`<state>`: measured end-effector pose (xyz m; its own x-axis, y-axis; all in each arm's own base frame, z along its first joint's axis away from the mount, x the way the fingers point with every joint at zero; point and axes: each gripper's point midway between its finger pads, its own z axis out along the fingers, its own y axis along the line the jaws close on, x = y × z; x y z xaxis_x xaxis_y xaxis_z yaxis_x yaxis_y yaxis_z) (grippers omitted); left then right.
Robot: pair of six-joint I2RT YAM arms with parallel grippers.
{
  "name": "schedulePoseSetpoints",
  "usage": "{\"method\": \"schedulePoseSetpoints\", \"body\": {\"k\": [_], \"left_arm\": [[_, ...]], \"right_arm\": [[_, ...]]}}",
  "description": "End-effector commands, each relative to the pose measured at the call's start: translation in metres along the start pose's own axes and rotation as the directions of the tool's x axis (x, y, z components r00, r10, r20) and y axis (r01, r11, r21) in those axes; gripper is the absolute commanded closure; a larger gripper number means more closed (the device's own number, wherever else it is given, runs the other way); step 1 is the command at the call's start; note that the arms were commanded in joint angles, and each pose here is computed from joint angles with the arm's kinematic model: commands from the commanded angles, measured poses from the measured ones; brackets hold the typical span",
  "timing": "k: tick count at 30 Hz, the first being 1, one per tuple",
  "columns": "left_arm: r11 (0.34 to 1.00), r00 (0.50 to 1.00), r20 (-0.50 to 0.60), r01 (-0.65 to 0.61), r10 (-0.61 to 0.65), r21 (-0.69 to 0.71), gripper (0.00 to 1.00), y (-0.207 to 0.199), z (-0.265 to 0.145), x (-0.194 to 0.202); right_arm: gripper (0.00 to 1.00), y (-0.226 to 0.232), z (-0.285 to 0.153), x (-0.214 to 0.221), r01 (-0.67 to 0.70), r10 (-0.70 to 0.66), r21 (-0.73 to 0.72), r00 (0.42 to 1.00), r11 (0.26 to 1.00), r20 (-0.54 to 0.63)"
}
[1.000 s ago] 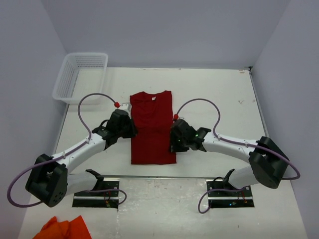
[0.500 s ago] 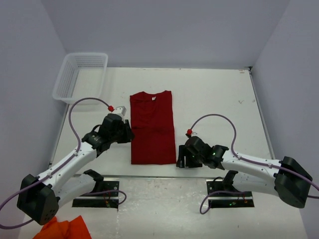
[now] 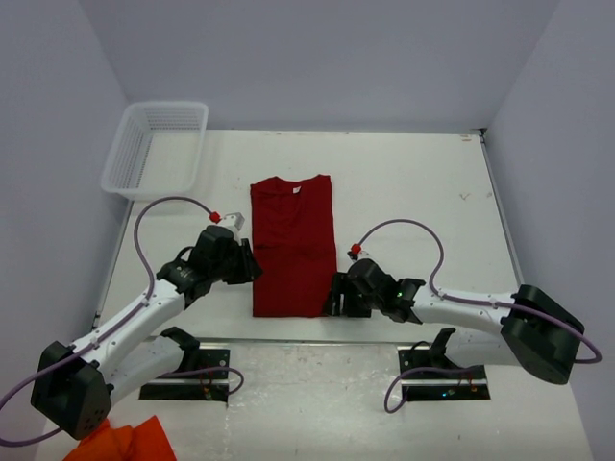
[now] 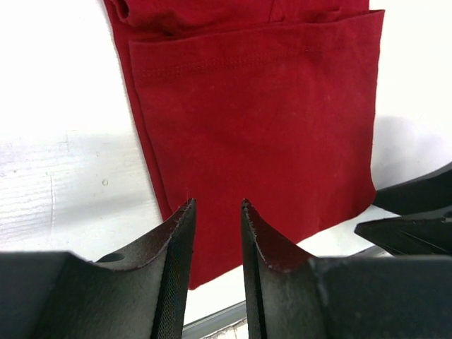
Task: Fold and stack the t-shirts
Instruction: Grab one side of the 2/3 rectangular tshirt with both arms
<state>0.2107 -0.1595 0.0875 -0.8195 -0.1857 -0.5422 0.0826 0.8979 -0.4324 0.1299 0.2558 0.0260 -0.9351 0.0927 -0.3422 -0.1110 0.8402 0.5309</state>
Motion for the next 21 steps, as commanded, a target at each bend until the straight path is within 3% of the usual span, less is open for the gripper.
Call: {"method": "schedulePoseSetpoints", "body": {"k": [1,8,11,14,21], "left_arm": [[0.999,1.0,0.008,0.012,-0.012,0.047,0.67,-0.009,-0.006,0.0],[0.998,0.999,0.035,0.004,-0.006,0.056,0.66,-0.016,-0.02,-0.012],[0.999,0.999,0.033,0.008,-0.01,0.049,0.66,-0.016,-0.024,-0.013],[0.999,1.0,0.023,0.017,-0.018,0.049,0.66,-0.016,-0.025,-0.01],[0.998,0.999,-0.021,0.037,-0.038,-0.046,0.66,0.003,-0.026,0.003]], "right_arm": [[0.34,-0.029,0.008,0.012,-0.033,0.037,0.129,0.999,0.991,-0.024],[0.4,-0.049,0.011,0.017,-0.094,0.1,0.221,0.995,0.971,-0.016],[0.54,-0.059,0.011,0.018,-0.124,0.127,0.257,0.992,0.958,0.005],[0.75,-0.065,0.011,0.019,-0.135,0.136,0.28,0.991,0.95,0.016],[0.97,-0.065,0.015,0.02,-0.137,0.139,0.276,0.99,0.951,0.014]]}}
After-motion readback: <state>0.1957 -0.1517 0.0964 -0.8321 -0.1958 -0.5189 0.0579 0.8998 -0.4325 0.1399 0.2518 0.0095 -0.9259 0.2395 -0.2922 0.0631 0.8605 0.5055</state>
